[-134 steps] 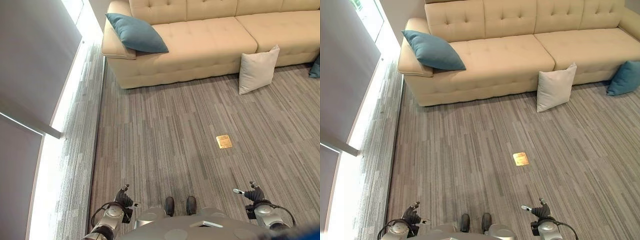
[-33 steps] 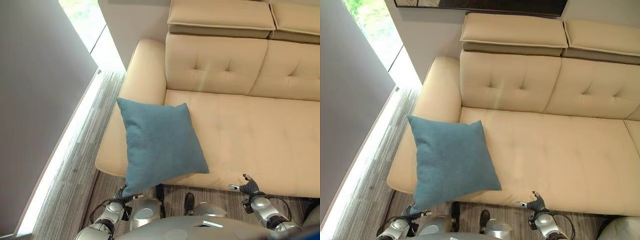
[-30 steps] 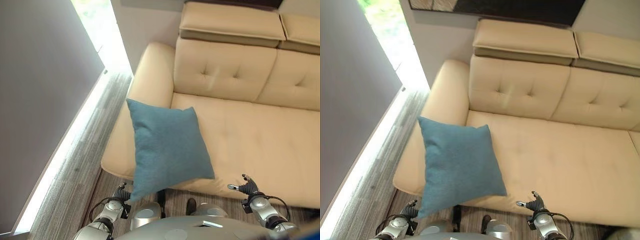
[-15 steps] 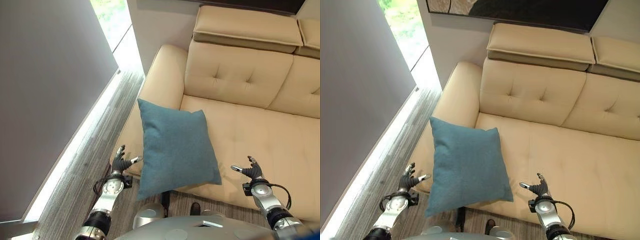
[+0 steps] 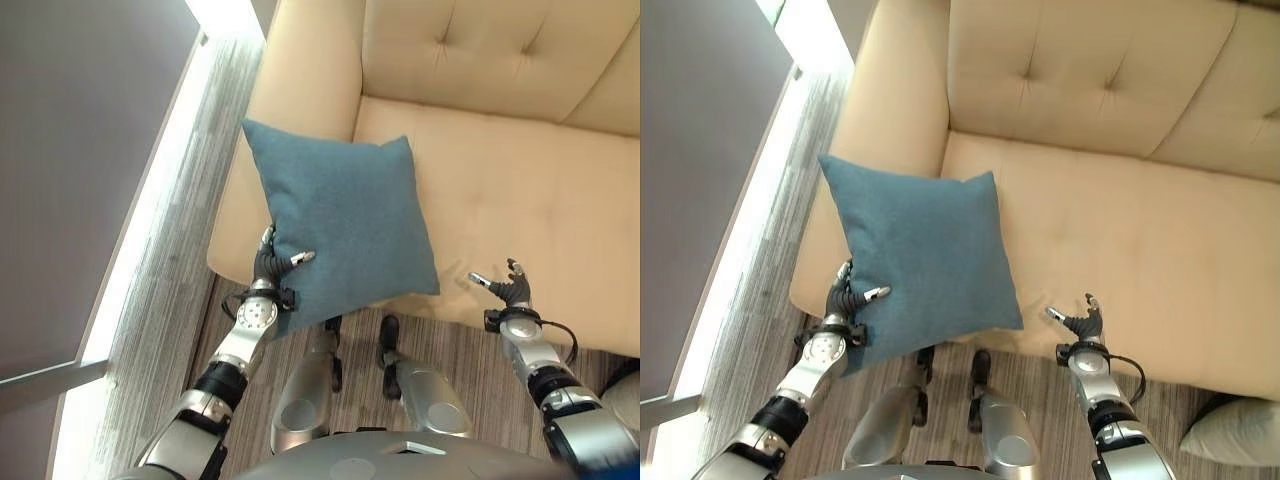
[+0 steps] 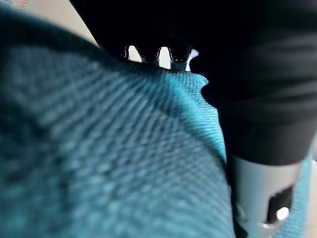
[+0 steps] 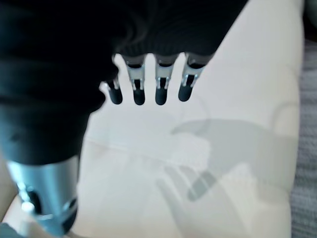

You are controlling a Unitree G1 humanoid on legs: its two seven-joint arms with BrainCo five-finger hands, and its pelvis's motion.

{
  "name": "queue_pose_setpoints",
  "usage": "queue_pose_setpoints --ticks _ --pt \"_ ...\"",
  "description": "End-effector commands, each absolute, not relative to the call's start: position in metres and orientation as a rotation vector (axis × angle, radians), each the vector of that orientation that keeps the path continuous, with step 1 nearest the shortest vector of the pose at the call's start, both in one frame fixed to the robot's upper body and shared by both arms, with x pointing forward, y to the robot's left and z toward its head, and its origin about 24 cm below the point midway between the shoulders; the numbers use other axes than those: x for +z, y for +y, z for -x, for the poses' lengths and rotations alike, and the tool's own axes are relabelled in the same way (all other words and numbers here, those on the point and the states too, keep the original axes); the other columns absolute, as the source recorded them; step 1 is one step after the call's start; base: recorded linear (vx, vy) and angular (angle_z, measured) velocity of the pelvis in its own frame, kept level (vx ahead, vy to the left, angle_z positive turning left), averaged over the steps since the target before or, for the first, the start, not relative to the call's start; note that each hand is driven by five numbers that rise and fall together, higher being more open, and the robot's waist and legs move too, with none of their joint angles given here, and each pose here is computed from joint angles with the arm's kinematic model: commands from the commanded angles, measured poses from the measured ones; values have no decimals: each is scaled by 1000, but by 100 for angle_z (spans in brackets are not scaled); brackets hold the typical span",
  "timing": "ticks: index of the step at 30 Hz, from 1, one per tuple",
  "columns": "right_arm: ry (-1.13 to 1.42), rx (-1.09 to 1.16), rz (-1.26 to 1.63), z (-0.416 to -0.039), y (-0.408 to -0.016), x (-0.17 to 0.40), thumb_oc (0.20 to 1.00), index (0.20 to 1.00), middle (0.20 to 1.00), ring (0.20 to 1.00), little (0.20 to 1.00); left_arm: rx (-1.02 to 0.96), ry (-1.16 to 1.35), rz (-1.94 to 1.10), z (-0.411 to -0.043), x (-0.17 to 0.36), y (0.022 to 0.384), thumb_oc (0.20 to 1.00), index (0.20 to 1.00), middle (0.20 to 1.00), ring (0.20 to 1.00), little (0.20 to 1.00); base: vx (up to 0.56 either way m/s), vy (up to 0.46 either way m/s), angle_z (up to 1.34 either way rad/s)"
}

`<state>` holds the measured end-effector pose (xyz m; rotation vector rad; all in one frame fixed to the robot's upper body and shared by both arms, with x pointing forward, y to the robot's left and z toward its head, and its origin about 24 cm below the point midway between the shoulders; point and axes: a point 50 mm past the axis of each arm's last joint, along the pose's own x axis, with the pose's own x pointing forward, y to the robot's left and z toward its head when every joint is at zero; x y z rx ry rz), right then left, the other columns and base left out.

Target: Pick up all the scattered cushions and arrange them neatly on the sofa.

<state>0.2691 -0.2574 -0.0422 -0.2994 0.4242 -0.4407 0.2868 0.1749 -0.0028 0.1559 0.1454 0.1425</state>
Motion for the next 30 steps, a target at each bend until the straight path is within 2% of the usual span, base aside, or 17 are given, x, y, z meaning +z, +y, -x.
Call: queue_pose_setpoints --ticks 1,15,24,25,28,30 --pt "256 -445 221 -289 -256 -13 1000 1000 1000 1000 1000 84 88 -243 -297 4 164 1000 1000 1000 1000 1000 -52 -20 -2" --pt "92 -368 164 -331 -239 34 1000 1000 1000 1000 1000 79 96 -236 -298 3 170 1000 1000 1000 1000 1000 -10 -7 0" --pt "5 -251 326 -361 -216 69 1000 1000 1000 1000 1000 71 -149 -138 -326 63 154 1000 1000 1000 1000 1000 -35 -16 11" --pt "-21 -210 359 -368 -206 78 1000 1000 1000 1000 1000 46 -237 -110 -331 85 144 1000 1000 1000 1000 1000 54 -36 18" --pt "-47 -177 315 -372 -190 83 1000 1000 1000 1000 1000 26 -302 -89 -335 102 133 1000 1000 1000 1000 1000 -13 -12 14" --pt "-77 -123 232 -374 -166 86 1000 1000 1000 1000 1000 19 -342 -71 -338 113 122 1000 1000 1000 1000 1000 -93 10 5"
